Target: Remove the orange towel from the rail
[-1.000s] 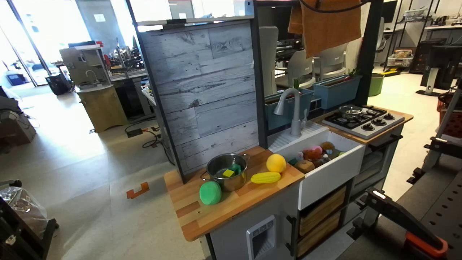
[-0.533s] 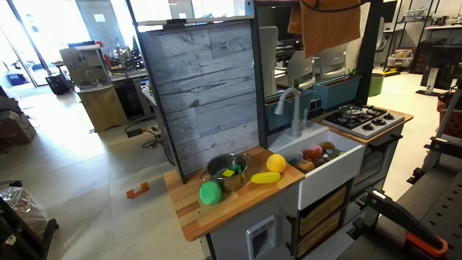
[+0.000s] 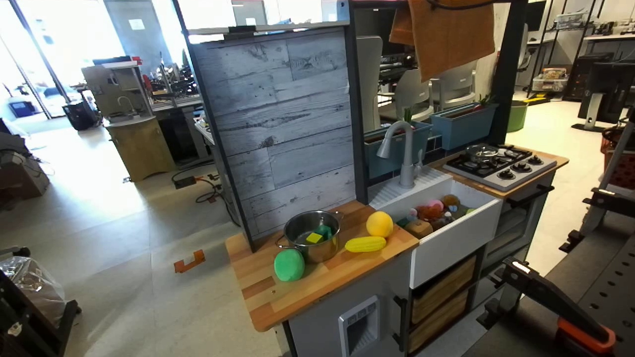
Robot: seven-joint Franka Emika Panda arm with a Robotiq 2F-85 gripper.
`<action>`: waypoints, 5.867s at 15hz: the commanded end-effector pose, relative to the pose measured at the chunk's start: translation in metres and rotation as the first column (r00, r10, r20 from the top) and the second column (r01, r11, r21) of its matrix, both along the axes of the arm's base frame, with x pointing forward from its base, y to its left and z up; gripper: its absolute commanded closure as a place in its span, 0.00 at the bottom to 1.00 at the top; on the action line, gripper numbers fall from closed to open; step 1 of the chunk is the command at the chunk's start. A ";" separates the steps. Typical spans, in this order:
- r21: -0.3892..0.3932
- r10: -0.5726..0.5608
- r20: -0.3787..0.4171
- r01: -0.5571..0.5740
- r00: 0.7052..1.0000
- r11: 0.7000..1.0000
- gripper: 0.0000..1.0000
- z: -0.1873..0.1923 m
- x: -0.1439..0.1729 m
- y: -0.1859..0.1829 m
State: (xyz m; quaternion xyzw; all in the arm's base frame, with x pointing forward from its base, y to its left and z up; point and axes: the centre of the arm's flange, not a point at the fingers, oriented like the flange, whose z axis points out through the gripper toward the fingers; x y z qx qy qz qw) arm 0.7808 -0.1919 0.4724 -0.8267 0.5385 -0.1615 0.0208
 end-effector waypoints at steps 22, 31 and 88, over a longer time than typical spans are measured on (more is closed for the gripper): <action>-0.008 0.111 -0.041 -0.112 0.993 0.994 0.84 0.018 -0.010 0.017; -0.038 0.155 -0.039 -0.157 0.987 0.987 0.72 0.025 -0.026 0.021; 0.105 0.161 -0.584 -0.122 0.796 0.987 0.62 -0.099 -0.050 0.008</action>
